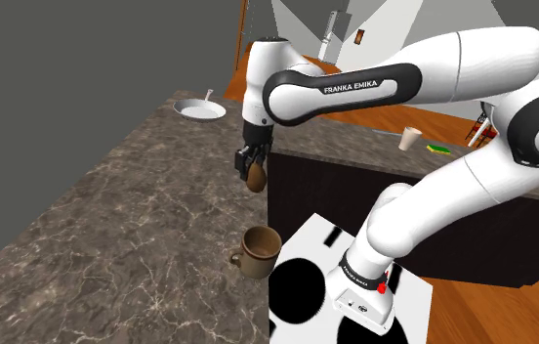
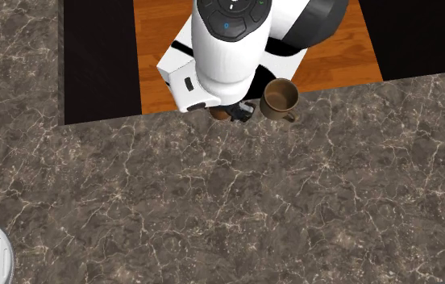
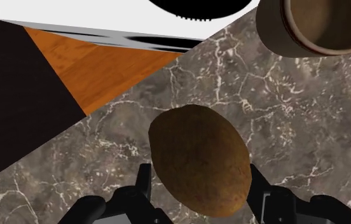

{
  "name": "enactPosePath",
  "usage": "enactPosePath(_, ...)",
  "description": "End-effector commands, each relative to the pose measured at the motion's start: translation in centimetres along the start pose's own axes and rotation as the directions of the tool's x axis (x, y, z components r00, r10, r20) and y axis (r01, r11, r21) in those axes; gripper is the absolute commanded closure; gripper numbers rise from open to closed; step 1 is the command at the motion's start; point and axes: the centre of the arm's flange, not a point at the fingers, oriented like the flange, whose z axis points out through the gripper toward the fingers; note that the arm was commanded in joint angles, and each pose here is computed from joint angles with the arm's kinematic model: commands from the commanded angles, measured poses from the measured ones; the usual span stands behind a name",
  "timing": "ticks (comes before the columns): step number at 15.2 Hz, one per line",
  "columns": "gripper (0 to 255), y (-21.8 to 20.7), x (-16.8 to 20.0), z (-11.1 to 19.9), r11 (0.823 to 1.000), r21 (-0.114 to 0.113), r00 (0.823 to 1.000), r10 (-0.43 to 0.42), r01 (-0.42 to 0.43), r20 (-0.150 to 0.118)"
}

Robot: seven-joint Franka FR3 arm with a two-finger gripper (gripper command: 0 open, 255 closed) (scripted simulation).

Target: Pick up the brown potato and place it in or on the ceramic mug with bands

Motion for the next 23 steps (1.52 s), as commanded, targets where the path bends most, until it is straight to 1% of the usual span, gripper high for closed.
enactPosePath(1,255,0.1,0.1,-1.2,1.0,0.0,1.0,0.0,0.0,0.0)
enactPosePath(6,255,0.2,0.1,-3.6,1.0,0.0,1.0,0.0,0.0,0.0)
enactPosePath(19,255,-13.6,-10.7,-4.6,1.0,0.0,1.0,0.0,0.0,0.0)
enactPosePath(23,255,-13.7,-10.7,-2.4,1.0,0.0,1.0,0.0,0.0,0.0)
